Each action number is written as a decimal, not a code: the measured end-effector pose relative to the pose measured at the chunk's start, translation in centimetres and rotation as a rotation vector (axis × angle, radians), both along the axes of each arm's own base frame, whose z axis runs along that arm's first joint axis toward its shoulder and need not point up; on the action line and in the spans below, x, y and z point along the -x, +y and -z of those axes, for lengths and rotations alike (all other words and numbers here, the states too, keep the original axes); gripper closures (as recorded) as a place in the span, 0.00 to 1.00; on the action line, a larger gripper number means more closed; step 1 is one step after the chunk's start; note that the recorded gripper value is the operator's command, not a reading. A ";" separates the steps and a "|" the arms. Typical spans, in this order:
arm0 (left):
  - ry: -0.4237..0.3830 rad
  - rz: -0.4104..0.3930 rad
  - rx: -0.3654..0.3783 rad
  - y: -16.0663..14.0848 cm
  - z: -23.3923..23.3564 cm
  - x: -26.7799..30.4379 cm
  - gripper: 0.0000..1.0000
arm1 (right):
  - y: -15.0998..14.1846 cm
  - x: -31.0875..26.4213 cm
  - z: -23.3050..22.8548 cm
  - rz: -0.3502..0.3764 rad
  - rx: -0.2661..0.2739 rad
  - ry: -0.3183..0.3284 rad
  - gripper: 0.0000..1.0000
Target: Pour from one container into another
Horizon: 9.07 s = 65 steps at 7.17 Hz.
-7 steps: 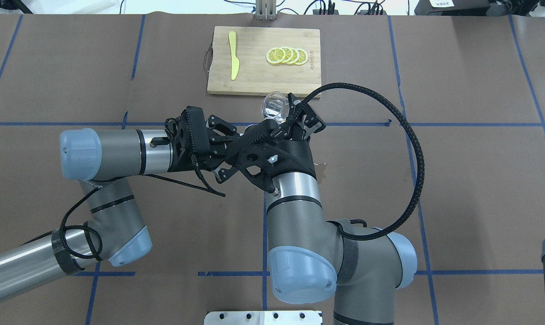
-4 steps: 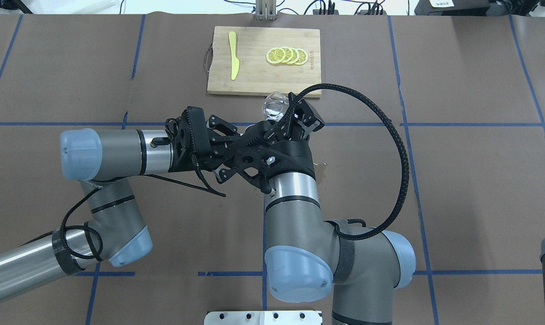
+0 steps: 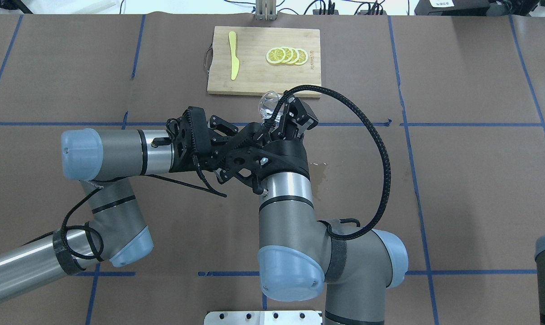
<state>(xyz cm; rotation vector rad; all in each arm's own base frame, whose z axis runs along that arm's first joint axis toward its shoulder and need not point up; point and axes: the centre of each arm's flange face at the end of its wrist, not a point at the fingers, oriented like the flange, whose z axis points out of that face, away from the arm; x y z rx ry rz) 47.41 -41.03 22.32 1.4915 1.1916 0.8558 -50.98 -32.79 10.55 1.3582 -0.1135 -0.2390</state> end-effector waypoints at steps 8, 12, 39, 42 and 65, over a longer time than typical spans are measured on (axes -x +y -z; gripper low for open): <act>0.002 0.000 0.018 -0.1 -0.2 0.1 1.00 | 0.5 -0.3 -0.1 -0.017 -0.028 0.049 1.00; 0.011 -0.006 0.061 -0.4 0.1 0.2 1.00 | 0.7 0.0 -0.2 -0.015 -0.029 0.054 1.00; 0.016 -0.008 0.054 -0.3 0.4 0.1 1.00 | 1.7 1.6 0.5 -0.048 -0.137 0.557 1.00; 0.015 -0.008 0.055 -0.3 0.3 0.1 1.00 | 1.7 1.1 0.9 -0.049 -0.140 0.556 1.00; 0.282 0.276 0.435 -2.8 -9.7 22.6 1.00 | 2.4 -4.0 2.0 0.016 -0.113 0.112 1.00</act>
